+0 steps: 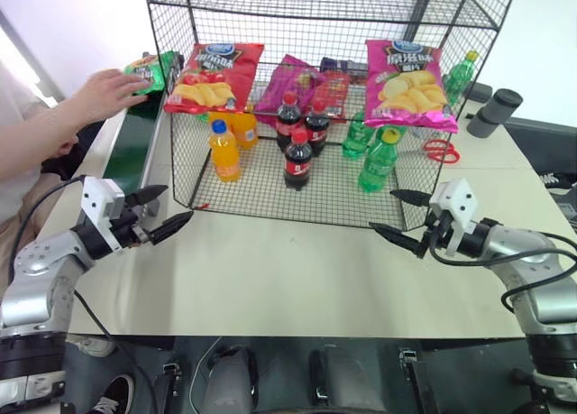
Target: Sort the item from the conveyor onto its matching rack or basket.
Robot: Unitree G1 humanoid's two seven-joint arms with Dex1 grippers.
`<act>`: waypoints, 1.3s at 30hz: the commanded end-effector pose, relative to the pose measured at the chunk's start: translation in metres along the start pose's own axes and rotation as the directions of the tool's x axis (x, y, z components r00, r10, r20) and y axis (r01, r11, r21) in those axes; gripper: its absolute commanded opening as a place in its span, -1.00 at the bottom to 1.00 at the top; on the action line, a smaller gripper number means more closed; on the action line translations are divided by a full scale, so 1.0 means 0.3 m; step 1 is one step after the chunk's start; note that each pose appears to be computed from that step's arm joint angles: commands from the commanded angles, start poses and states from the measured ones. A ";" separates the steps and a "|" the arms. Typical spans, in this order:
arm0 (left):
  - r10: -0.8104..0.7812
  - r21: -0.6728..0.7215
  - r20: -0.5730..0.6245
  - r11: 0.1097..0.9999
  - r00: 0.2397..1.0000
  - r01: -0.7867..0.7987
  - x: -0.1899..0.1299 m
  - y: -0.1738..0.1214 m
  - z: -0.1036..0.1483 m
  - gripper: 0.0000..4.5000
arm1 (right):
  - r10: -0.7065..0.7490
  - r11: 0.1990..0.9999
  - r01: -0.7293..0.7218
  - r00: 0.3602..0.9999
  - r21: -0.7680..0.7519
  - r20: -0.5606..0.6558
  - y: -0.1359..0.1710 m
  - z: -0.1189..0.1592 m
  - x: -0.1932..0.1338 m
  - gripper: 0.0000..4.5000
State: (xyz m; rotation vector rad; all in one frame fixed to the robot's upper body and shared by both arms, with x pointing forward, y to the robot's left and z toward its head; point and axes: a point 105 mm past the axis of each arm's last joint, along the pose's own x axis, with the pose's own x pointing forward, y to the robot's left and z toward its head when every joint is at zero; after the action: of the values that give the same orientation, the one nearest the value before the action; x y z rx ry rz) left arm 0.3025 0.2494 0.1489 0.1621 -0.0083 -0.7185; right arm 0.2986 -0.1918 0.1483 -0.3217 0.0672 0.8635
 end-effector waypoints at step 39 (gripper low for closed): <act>0.163 0.244 0.016 0.956 0.986 -0.162 -0.100 0.036 -0.013 1.00 | 0.167 0.985 -0.170 0.973 0.008 0.159 0.028 0.121 0.165 0.96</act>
State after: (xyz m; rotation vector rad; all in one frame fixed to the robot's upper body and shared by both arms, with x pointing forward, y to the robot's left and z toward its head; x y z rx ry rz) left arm 0.2893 0.2724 0.1367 0.3639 -0.0675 -0.5771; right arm 0.3218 -0.1433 0.1550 -0.2333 0.0150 1.0318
